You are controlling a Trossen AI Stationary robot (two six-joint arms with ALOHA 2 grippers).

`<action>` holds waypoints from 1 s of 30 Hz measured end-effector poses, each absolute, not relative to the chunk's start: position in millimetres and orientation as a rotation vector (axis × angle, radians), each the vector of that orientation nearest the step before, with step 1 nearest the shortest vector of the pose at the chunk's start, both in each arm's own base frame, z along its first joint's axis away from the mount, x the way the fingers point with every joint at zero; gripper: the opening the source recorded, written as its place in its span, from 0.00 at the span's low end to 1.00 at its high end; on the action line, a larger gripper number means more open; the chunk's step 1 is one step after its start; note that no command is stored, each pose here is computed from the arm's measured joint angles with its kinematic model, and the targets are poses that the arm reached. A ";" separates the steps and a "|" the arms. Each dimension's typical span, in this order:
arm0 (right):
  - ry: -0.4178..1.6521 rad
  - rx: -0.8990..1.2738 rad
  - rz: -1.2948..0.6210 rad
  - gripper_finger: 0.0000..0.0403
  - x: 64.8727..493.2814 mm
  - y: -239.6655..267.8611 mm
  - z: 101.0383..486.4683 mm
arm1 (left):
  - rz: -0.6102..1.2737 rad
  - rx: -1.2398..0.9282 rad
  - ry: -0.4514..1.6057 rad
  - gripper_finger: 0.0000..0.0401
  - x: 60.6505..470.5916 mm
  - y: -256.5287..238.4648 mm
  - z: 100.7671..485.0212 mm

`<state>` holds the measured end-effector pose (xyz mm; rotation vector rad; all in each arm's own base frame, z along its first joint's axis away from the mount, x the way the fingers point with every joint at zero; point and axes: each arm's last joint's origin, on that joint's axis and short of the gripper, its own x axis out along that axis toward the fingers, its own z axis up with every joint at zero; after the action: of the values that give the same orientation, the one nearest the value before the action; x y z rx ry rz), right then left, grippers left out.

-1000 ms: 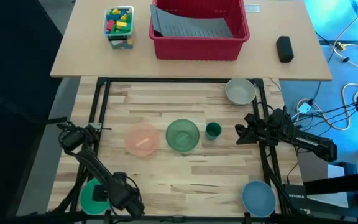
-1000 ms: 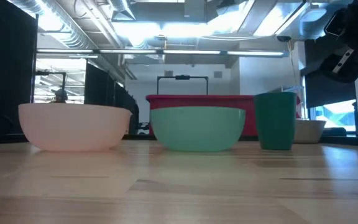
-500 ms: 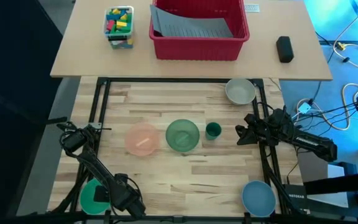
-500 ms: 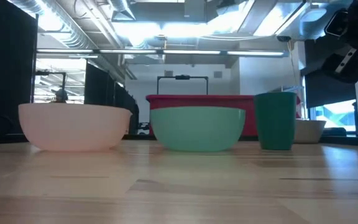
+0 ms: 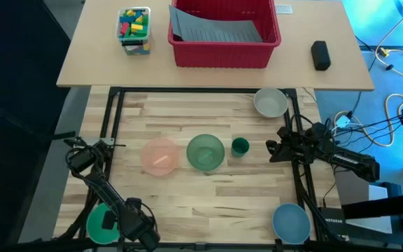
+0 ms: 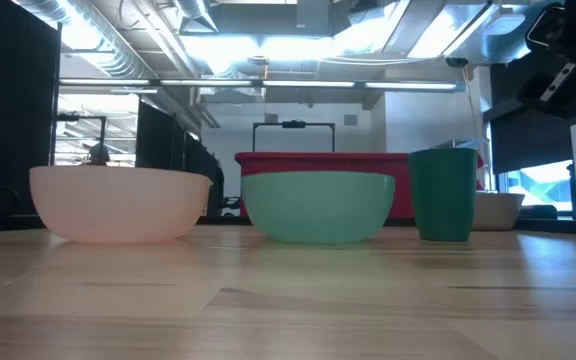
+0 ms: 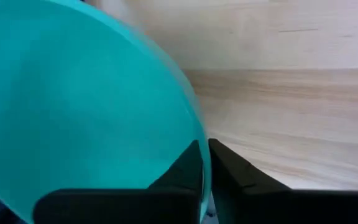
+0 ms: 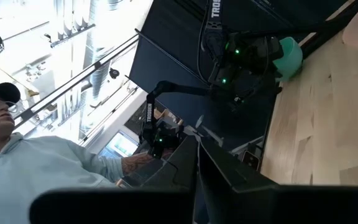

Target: Nest bowls inside each other

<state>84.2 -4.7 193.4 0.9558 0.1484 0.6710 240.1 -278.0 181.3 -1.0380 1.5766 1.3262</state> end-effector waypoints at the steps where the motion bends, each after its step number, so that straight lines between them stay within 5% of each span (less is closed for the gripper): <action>1: 0.147 0.956 0.671 0.00 84.2 -4.7 193.5 | 1.315 -1.045 1.571 0.08 241.4 -278.3 182.0; 10: 0.138 0.957 0.675 0.00 83.8 -4.6 194.8 | 1.210 -1.108 1.511 0.00 254.0 -280.4 190.0; 17: 0.128 0.939 0.672 0.00 83.9 -4.7 194.9 | 0.834 -1.139 1.082 0.00 315.6 -263.9 263.7; 23: 0.112 0.912 0.665 0.00 84.0 -4.9 195.0 | 0.692 -0.943 1.117 0.00 334.6 -219.2 331.3; 30: 0.099 0.913 0.653 0.00 84.2 -5.3 195.3 | 0.605 -0.721 1.198 0.00 356.6 -159.7 341.3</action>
<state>84.2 -5.3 195.3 0.9127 0.0986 0.6528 356.6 -159.7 341.3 -0.7209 1.1984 0.6046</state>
